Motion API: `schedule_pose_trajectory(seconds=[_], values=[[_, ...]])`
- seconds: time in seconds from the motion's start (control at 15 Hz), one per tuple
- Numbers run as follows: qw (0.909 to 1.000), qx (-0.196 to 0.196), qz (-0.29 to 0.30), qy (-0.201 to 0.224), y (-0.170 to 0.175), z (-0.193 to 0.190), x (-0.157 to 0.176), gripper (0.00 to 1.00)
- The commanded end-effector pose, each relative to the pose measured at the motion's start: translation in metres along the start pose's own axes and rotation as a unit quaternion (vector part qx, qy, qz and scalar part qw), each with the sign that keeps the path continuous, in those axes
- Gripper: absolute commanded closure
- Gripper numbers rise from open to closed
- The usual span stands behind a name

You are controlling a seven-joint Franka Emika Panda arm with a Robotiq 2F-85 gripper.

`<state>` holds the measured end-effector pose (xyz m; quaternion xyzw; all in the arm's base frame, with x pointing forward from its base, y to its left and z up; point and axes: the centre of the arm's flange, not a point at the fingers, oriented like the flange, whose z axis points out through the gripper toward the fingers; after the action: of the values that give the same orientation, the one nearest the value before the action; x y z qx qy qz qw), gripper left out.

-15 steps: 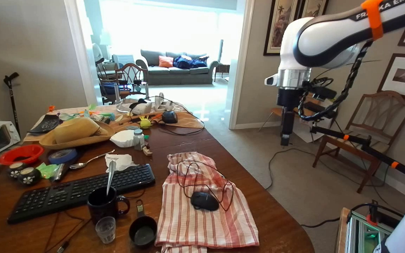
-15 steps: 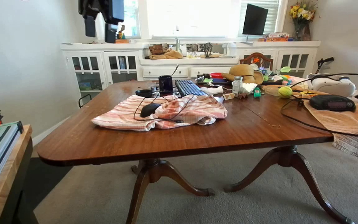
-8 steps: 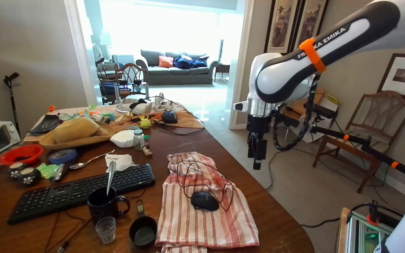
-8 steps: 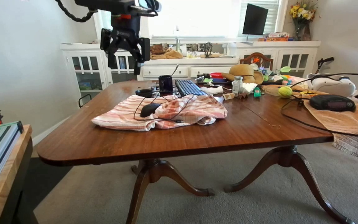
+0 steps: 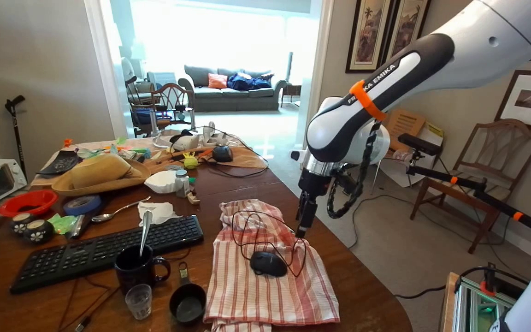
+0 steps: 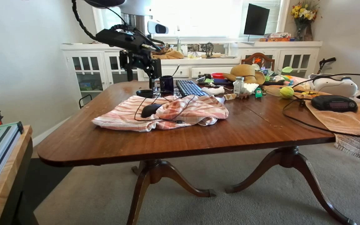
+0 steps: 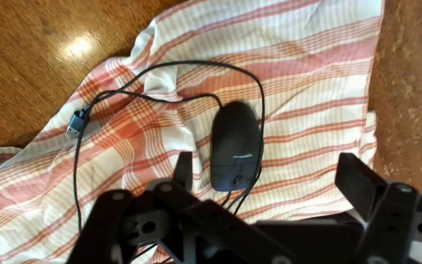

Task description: Move the computer mouse to the left

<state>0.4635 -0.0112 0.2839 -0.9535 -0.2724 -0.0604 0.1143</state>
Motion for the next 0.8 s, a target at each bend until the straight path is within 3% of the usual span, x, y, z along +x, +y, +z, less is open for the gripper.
schedule_pose_trajectory(seconds=[0.0,0.07,0.13,0.73], values=[[0.9986,-0.017,0.044,0.022,0.0,0.036,0.011,0.0],[0.9982,-0.029,0.052,0.01,0.0,0.041,0.012,0.0],[0.9993,-0.016,0.029,0.016,-0.002,0.022,0.007,0.0],[0.9984,-0.025,0.048,0.013,-0.007,0.041,0.01,0.0]])
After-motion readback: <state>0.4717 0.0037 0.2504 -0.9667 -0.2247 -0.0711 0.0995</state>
